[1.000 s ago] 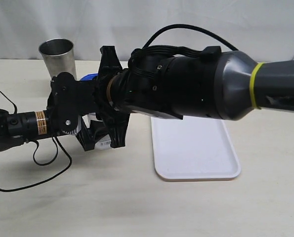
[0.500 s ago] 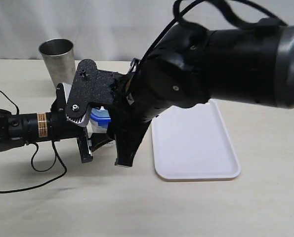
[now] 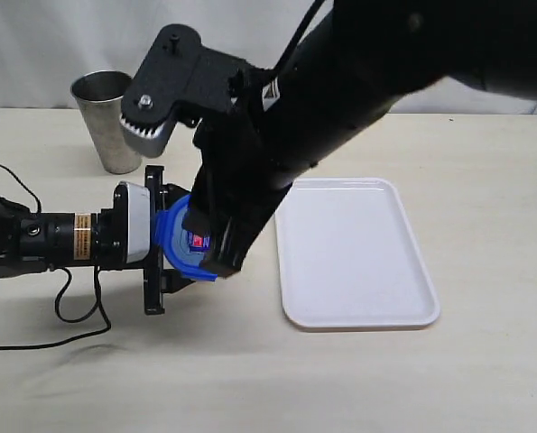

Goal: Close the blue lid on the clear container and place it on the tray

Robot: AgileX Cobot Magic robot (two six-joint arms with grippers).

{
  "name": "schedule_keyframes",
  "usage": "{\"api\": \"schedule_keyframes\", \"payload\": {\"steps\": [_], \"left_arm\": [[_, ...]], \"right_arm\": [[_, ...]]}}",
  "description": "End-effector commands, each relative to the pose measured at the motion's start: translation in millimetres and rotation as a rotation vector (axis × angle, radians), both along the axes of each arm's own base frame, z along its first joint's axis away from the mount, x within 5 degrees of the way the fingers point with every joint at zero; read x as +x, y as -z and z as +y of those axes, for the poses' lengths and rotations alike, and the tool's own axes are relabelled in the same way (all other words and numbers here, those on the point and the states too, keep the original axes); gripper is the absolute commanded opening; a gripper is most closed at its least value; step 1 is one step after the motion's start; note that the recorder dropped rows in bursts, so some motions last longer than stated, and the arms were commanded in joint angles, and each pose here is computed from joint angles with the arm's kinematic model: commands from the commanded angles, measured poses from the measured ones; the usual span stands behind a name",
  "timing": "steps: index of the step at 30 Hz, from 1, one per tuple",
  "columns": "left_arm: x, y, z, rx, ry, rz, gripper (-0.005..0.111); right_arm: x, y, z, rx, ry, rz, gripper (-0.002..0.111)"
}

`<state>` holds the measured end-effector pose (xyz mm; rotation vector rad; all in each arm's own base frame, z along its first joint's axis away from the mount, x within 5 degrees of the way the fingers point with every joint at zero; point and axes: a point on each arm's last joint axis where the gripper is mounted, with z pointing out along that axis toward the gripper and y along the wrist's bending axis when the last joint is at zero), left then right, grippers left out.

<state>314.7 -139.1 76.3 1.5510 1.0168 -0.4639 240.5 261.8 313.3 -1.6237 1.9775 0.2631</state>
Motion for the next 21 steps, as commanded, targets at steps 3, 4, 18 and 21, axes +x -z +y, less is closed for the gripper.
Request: {"api": "schedule_keyframes", "payload": {"steps": [3,4,18,21], "left_arm": [[-6.8,-6.5,-14.2,-0.035,0.051,-0.003,0.0],[-7.0,-6.6,-14.8,-0.036,0.051,-0.001,0.0],[-4.6,-7.4,-14.5,-0.053,0.016,0.03,0.0],[-4.6,-7.4,-14.5,-0.06,0.008,0.062,0.0]], "right_arm": [[43.8,5.9,-6.2,-0.042,0.053,0.154,0.045],[48.4,8.5,-5.7,-0.066,0.051,0.169,0.045],[62.1,51.1,10.2,-0.178,-0.081,0.269,0.034],[64.1,60.7,13.2,-0.181,-0.077,0.298,0.032]]}}
